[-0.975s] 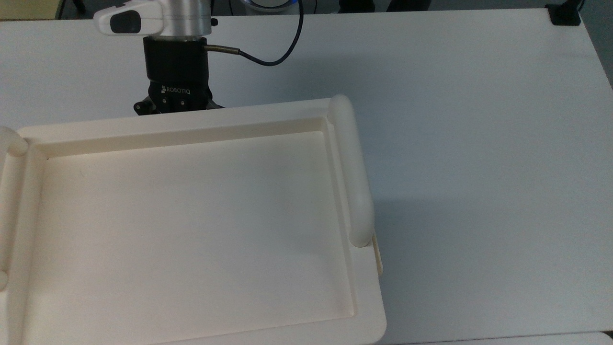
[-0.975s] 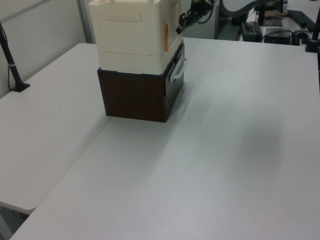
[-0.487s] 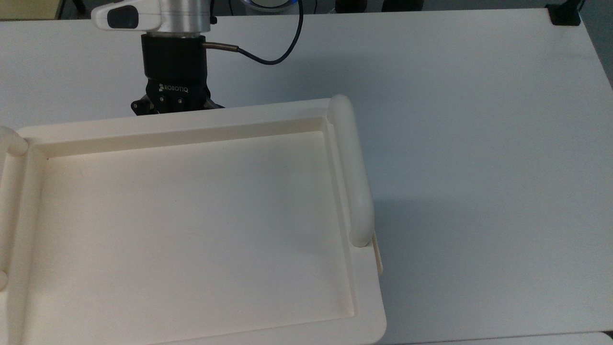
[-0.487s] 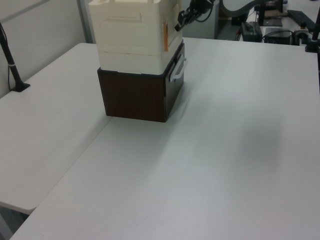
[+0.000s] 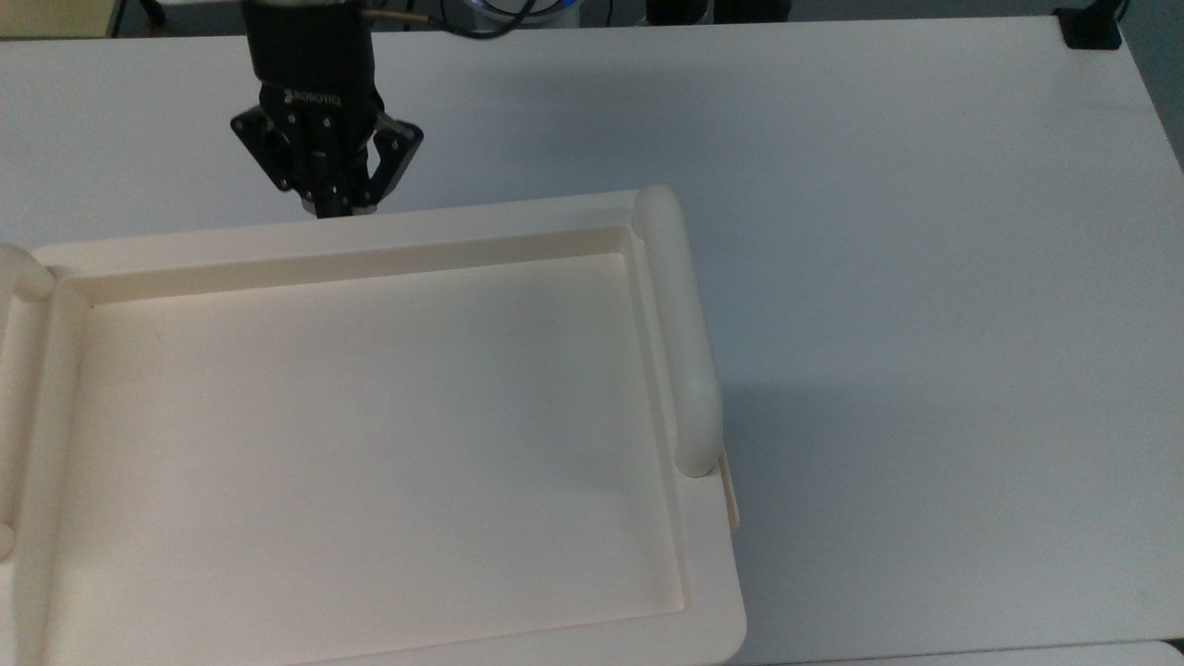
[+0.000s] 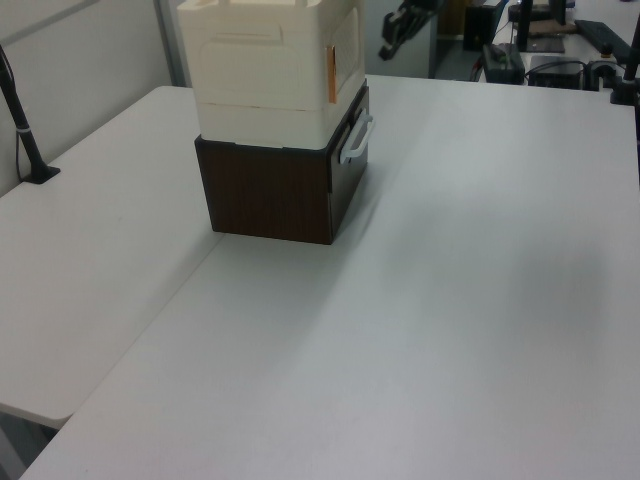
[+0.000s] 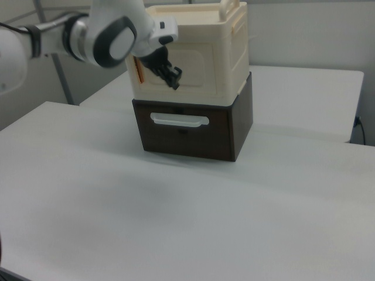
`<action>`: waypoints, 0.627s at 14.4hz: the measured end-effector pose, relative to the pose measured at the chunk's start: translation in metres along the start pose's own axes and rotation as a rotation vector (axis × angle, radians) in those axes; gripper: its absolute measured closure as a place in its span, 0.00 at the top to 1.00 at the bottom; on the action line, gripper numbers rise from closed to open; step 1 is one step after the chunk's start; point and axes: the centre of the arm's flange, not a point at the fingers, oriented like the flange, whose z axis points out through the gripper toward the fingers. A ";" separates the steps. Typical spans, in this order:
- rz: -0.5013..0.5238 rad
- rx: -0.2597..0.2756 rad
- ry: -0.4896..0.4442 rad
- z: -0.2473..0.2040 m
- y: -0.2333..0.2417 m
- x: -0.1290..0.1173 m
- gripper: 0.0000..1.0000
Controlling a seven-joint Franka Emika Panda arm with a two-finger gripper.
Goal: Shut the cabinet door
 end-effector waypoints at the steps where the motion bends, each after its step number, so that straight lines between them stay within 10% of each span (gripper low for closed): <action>1: -0.006 -0.006 -0.047 -0.013 0.003 -0.005 0.31; 6: -0.059 -0.057 -0.310 -0.061 0.002 -0.045 0.92; 9: -0.081 -0.056 -0.428 -0.086 -0.006 -0.068 1.00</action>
